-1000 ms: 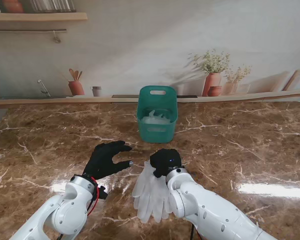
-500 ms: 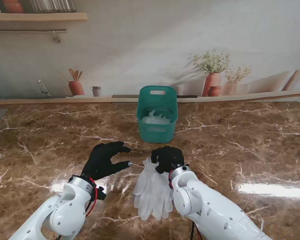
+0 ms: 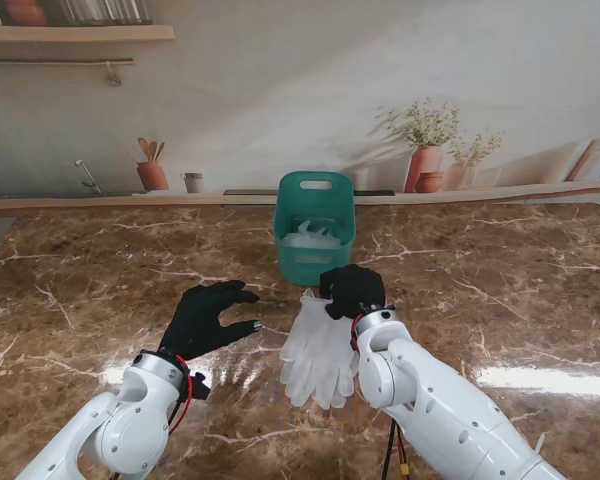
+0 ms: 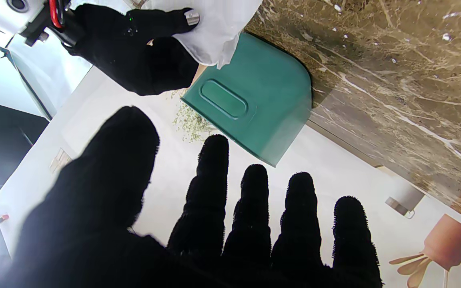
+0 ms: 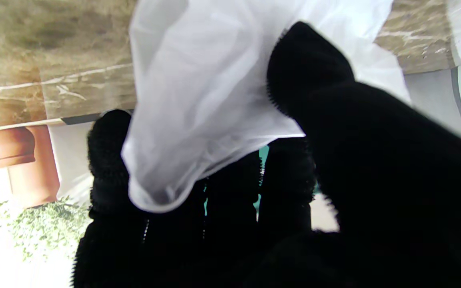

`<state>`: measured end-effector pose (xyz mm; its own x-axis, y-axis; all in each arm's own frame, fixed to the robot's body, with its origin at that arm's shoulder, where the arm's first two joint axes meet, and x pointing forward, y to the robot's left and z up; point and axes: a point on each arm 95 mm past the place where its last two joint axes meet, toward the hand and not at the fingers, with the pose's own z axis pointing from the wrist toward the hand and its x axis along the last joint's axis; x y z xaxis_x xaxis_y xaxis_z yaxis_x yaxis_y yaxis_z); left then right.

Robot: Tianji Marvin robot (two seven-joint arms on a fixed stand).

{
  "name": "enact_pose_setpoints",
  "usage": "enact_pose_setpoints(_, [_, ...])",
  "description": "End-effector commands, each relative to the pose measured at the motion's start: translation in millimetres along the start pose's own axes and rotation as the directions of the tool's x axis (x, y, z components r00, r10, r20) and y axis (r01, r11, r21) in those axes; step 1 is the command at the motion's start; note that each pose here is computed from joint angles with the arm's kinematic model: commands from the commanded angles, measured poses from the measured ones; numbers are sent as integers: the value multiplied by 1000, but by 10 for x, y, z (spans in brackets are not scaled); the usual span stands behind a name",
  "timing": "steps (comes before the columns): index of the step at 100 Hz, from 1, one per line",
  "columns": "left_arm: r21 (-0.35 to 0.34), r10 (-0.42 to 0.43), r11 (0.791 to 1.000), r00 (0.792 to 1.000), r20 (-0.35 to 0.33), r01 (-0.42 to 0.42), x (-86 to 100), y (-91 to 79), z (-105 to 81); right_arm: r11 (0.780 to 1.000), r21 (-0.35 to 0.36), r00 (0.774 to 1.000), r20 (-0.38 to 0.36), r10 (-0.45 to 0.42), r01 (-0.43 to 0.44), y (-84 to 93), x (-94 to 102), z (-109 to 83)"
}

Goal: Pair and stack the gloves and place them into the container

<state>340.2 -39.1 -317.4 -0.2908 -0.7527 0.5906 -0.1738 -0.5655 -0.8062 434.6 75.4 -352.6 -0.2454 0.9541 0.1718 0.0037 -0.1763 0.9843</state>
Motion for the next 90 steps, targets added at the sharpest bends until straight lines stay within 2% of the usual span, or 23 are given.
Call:
enact_pose_setpoints(1, [3,-5,1000,1000,5,5,0,13,-13,1000,-11,1000,-1,2,-2,10,-48,-24])
enact_pose_setpoints(9, [6,-7,1000,1000,3,7,1,12,-9,1000,-19,1000,-21,19,-19,-5,-24,-127])
enact_pose_setpoints(18, [5,-9,1000,1000,-1,9,-3,15,-4,1000,-4,997,-78,6,-6,-30,26,-292])
enact_pose_setpoints(30, [3,-5,1000,1000,-4,5,-7,25,-5,1000,16,990,-140,-20,23,-124,106,-523])
enact_pose_setpoints(43, [1,-29,1000,1000,-2,29,3,54,-12,999,47,985,-175,-9,18,-280,194,-727])
enact_pose_setpoints(66, [-14,-26,1000,1000,-12,26,12,78,-20,990,141,980,-198,32,-4,-580,273,-880])
enact_pose_setpoints(73, [-12,-21,1000,1000,-14,20,10,64,-24,978,209,975,-216,43,3,-579,275,-929])
enact_pose_setpoints(80, [-10,-15,1000,1000,-12,15,3,50,-24,967,254,967,-252,43,23,-498,272,-963])
enact_pose_setpoints(90, [-7,-12,1000,1000,-9,11,-5,38,-22,963,267,954,-298,43,40,-325,279,-1005])
